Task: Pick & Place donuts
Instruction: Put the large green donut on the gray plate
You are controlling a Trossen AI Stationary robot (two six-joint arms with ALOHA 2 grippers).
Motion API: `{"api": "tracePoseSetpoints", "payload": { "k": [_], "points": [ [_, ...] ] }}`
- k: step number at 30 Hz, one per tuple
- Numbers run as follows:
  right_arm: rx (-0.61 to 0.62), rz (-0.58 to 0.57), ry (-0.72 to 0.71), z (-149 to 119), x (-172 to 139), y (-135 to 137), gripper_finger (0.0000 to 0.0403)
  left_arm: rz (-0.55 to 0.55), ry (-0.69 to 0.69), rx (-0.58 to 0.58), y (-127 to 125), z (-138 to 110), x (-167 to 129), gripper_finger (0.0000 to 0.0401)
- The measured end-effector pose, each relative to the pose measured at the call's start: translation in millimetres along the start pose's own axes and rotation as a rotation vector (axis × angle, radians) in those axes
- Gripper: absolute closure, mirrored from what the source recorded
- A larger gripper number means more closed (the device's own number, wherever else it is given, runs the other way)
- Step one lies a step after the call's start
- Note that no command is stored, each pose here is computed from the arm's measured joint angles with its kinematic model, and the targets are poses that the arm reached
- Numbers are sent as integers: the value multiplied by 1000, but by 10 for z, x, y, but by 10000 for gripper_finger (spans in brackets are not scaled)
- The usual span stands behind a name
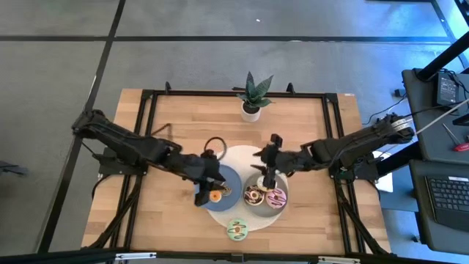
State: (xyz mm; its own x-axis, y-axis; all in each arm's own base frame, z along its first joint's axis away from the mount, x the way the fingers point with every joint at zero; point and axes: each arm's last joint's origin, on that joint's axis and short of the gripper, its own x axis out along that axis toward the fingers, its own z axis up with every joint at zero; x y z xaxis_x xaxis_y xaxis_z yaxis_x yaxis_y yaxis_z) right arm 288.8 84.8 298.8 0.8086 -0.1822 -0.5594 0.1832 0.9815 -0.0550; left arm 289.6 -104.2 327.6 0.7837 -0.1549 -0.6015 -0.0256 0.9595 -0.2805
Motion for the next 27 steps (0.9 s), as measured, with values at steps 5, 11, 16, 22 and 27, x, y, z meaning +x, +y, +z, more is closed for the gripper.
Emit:
{"api": "tracePoseSetpoints", "payload": {
  "k": [5,11,16,22,27],
  "points": [
    [-56,69,40,-40,101,395,239,-129,-180,35,-53,-192,-167,270],
    [-24,124,122,-98,306,773,260,-318,-438,10,58,-702,-235,267],
    [115,251,252,-170,566,1009,266,-456,-524,-81,133,-1085,-259,271],
    [70,289,239,-77,771,1527,285,-532,-434,-155,97,-1360,-238,269],
    [162,181,400,-122,941,1769,308,-600,-376,-112,-10,-1453,-257,271]
  ]
}}
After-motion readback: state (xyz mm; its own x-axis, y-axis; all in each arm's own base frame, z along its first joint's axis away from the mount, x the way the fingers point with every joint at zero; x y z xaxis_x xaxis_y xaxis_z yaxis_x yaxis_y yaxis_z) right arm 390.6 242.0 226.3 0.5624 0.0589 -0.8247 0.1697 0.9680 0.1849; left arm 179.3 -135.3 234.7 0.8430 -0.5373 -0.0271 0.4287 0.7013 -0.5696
